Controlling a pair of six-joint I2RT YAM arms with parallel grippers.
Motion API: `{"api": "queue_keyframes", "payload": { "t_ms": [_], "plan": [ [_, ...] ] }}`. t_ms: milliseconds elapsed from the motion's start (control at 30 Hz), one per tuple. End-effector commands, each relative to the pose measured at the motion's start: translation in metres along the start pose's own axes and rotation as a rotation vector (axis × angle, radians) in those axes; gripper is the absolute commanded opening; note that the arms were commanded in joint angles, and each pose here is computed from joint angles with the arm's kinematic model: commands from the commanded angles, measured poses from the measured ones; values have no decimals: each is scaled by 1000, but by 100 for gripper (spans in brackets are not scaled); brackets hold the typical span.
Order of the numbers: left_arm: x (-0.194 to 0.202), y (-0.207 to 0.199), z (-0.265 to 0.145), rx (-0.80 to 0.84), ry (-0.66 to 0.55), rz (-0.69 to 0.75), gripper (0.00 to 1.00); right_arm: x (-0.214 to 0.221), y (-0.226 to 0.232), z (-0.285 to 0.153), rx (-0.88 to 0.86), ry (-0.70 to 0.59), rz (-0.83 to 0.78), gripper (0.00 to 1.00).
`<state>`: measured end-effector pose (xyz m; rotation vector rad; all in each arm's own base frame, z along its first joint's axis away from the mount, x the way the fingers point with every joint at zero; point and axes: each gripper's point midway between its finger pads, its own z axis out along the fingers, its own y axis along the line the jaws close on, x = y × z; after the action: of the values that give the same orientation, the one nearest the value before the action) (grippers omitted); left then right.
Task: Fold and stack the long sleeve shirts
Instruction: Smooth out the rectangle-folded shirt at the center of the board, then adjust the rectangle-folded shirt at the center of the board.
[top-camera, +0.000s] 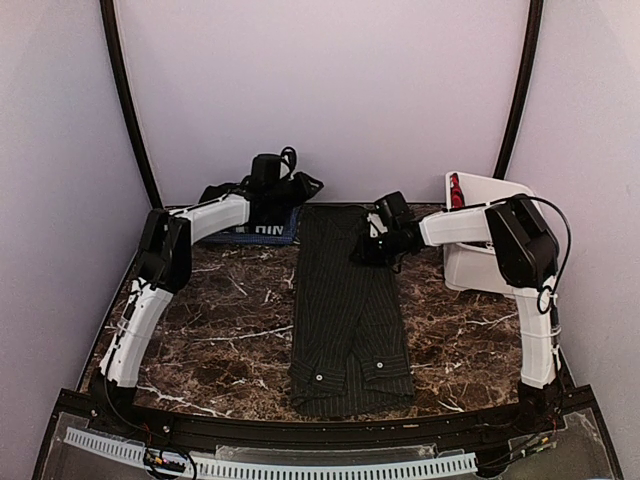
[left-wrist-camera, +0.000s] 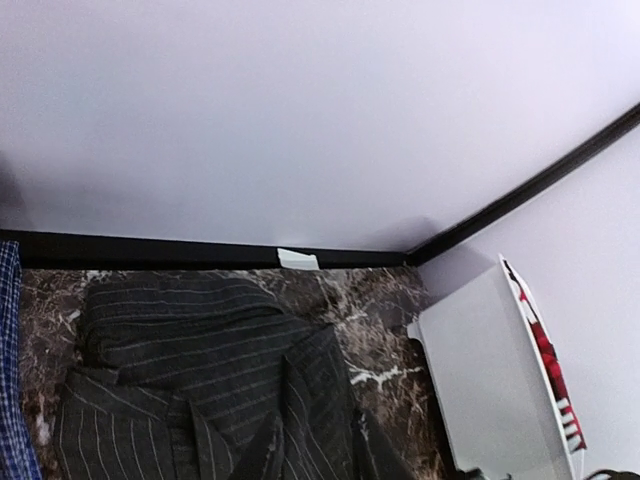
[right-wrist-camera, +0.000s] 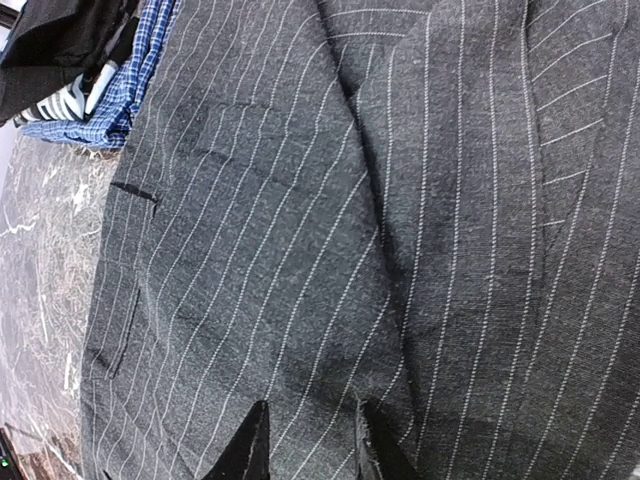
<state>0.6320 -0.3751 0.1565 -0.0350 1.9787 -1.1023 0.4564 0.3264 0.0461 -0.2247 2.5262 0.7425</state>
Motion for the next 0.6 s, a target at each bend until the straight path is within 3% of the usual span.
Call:
{"api": "queue_keyframes", "payload": {
  "t_ms": [0,133,567],
  "plan": [
    [-28,-78,-54,102,41,57,21,-18,7,-19,15,-48,-49,27],
    [7,-90,-85,90,148,42,18,-14,10,-32,10,-49,-58,27],
    [163,-46,-131,-70,508,-75,12,36,12,-35,23,15,-81,27]
  ]
}}
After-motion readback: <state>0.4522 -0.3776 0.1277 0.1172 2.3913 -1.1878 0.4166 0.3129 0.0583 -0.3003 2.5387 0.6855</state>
